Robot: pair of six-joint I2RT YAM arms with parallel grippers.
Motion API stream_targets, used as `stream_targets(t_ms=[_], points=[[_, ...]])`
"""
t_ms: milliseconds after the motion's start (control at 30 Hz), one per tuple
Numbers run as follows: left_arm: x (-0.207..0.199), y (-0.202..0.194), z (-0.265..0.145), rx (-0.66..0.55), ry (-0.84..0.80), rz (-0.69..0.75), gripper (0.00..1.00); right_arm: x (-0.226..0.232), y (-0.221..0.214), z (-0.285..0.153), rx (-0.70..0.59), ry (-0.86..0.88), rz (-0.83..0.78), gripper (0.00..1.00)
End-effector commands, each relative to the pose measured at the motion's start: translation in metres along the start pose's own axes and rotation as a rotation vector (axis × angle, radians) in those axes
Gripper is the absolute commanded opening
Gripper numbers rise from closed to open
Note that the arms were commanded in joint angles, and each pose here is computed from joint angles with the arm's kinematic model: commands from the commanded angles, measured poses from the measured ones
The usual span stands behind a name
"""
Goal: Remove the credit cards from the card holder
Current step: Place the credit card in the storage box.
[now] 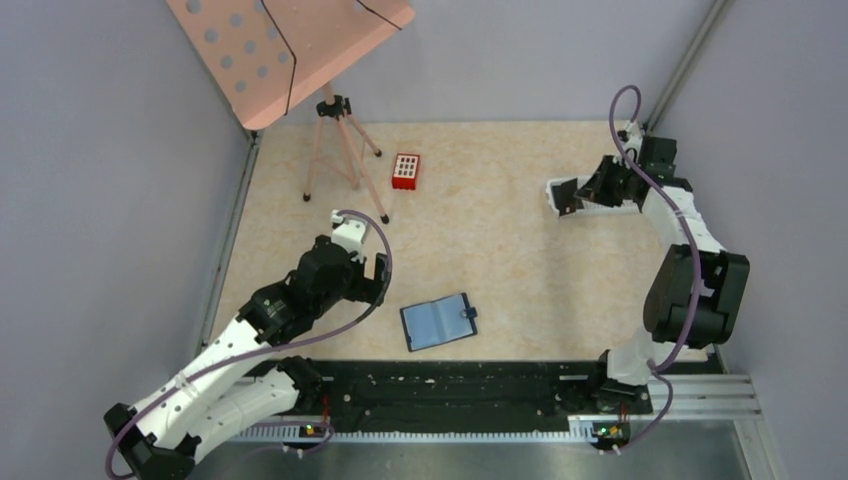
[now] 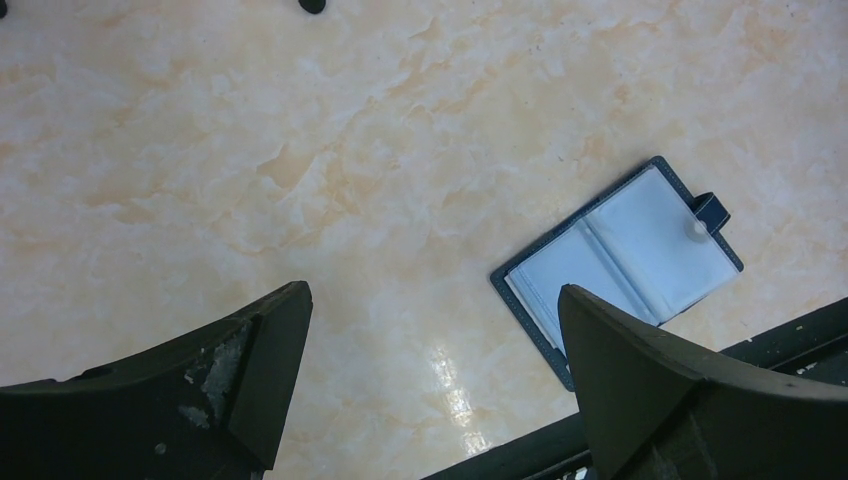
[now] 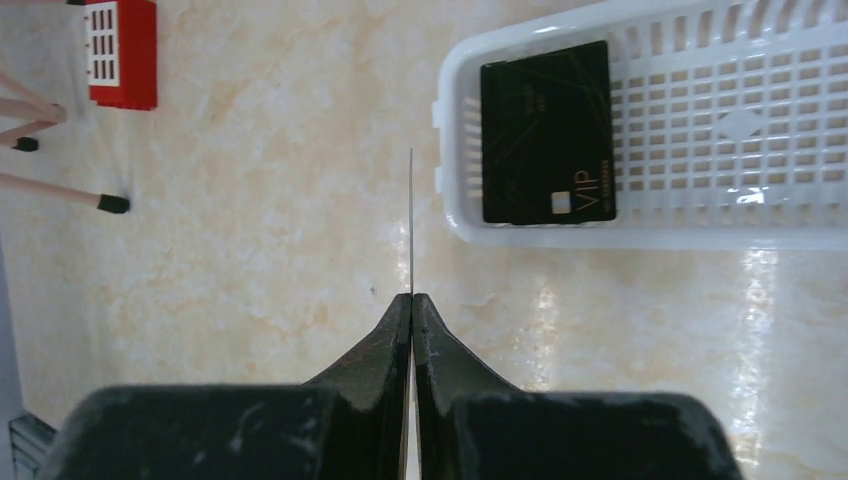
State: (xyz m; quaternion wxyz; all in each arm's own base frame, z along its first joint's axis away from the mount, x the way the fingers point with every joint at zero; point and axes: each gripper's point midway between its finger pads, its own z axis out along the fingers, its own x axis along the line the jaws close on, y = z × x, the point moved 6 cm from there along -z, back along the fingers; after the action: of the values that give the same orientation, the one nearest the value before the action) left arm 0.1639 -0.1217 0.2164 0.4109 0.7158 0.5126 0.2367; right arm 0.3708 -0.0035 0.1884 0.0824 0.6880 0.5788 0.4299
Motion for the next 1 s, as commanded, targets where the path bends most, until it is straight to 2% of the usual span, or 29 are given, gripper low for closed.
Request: stream_targets(t_ms=[0, 267, 467, 967], points=[[-0.001, 0.007, -0.005, -0.041, -0.026, 0.019, 0.99, -0.021, 0.034, -0.005, -0.039, -0.058, -0.084, 0.00], [0.004, 0.009, -0.007, -0.071, 0.010, 0.020, 0.99, -0.049, 0.060, 0.027, 0.034, 0.008, -0.063, 0.00], [0.005, 0.010, -0.004, -0.069, 0.021, 0.025, 0.99, -0.061, 0.056, 0.049, 0.104, 0.060, -0.047, 0.00], [0.002, 0.009, -0.004, -0.070, -0.005, 0.029, 0.98, -0.072, 0.046, 0.073, 0.193, 0.138, -0.052, 0.00]])
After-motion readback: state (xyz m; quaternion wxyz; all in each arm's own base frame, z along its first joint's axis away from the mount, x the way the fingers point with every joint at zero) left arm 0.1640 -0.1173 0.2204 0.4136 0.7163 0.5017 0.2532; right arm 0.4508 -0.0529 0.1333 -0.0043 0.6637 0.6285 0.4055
